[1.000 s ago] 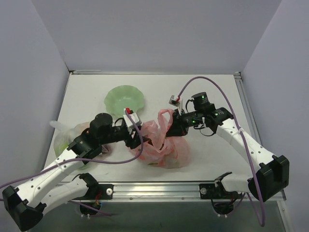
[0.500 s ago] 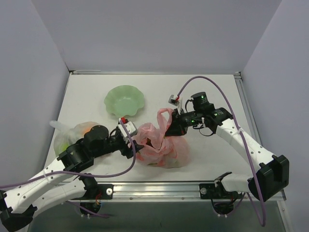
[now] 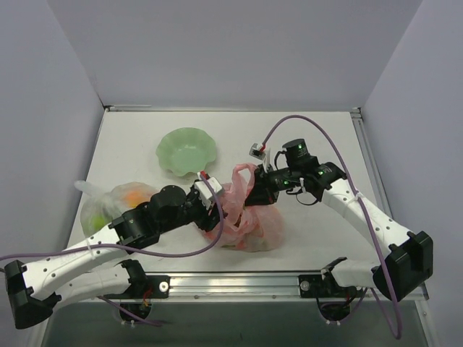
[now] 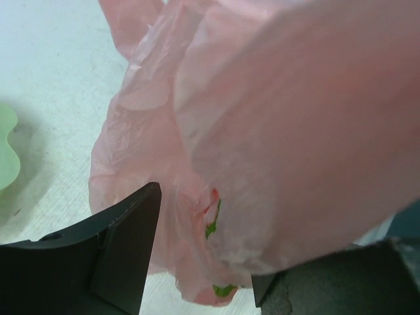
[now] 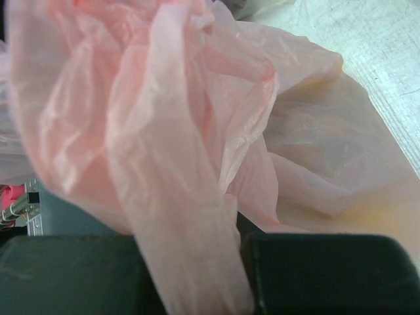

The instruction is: Place the fake fruits into the plastic bag and tie a complex knot

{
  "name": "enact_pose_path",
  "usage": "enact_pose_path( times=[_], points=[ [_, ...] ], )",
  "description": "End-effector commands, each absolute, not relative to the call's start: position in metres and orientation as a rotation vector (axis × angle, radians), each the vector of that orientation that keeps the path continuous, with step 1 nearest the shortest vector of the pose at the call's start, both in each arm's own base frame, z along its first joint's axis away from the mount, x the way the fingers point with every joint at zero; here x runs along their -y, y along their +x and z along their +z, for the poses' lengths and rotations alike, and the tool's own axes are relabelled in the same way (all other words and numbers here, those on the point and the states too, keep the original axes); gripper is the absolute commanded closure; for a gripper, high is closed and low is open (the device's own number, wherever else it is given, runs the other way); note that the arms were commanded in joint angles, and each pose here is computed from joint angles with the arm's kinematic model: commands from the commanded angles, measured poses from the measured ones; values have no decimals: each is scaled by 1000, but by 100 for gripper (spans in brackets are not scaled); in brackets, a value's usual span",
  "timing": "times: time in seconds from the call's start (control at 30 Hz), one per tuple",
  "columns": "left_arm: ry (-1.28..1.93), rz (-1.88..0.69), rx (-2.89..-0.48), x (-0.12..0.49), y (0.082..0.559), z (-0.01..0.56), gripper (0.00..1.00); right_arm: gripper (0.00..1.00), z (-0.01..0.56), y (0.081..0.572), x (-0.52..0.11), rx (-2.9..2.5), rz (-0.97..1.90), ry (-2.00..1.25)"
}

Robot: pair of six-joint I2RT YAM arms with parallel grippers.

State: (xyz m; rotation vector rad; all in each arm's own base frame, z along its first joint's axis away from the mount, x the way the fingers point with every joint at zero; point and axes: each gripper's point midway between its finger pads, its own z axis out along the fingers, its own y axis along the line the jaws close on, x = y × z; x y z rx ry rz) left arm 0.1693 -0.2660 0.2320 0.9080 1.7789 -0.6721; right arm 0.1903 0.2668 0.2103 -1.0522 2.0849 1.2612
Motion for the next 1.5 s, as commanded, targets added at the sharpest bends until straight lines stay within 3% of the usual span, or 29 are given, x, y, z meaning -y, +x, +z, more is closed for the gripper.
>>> enact_pose_path(
  times=[0.0, 0.2, 0.27, 0.3, 0.33, 0.47, 0.53, 0.67, 0.9, 1.03, 1.33, 1.47],
  points=[
    [778, -752, -1637, 288, 185, 278, 37, 100, 218, 183, -274, -2034, 1305, -1077],
    [758, -800, -1552, 311, 194, 291, 32, 100, 225, 177, -287, -1997, 1358, -1110],
    [785, -787, -1528, 314, 196, 291, 38, 100, 229, 178, -289, -1983, 1361, -1116],
    [801, -782, -1530, 315, 196, 288, 44, 100, 230, 179, -288, -1984, 1355, -1113],
    [801, -770, -1530, 312, 201, 289, 57, 100, 229, 180, -287, -1980, 1343, -1120],
    [1041, -888, -1385, 304, 178, 288, 94, 100, 214, 181, -272, -2022, 1235, -1183],
    [1247, -991, -1238, 306, 146, 290, 100, 100, 211, 183, -270, -2037, 1204, -1217],
    [1438, -1139, -1232, 310, 120, 274, 100, 97, 212, 178, -271, -2026, 1218, -1277],
    [1448, -1218, -1112, 325, 132, 281, 100, 51, 219, 175, -276, -1934, 1220, -1353],
    [1436, -1207, -1073, 330, 148, 287, 100, 38, 215, 170, -275, -1881, 1197, -1413],
    [1365, -1224, -1100, 337, 167, 287, 100, 37, 216, 162, -279, -1777, 1237, -1471],
    [1321, -1272, -1116, 341, 167, 290, 100, 41, 217, 171, -290, -1763, 1260, -1411]
  ],
)
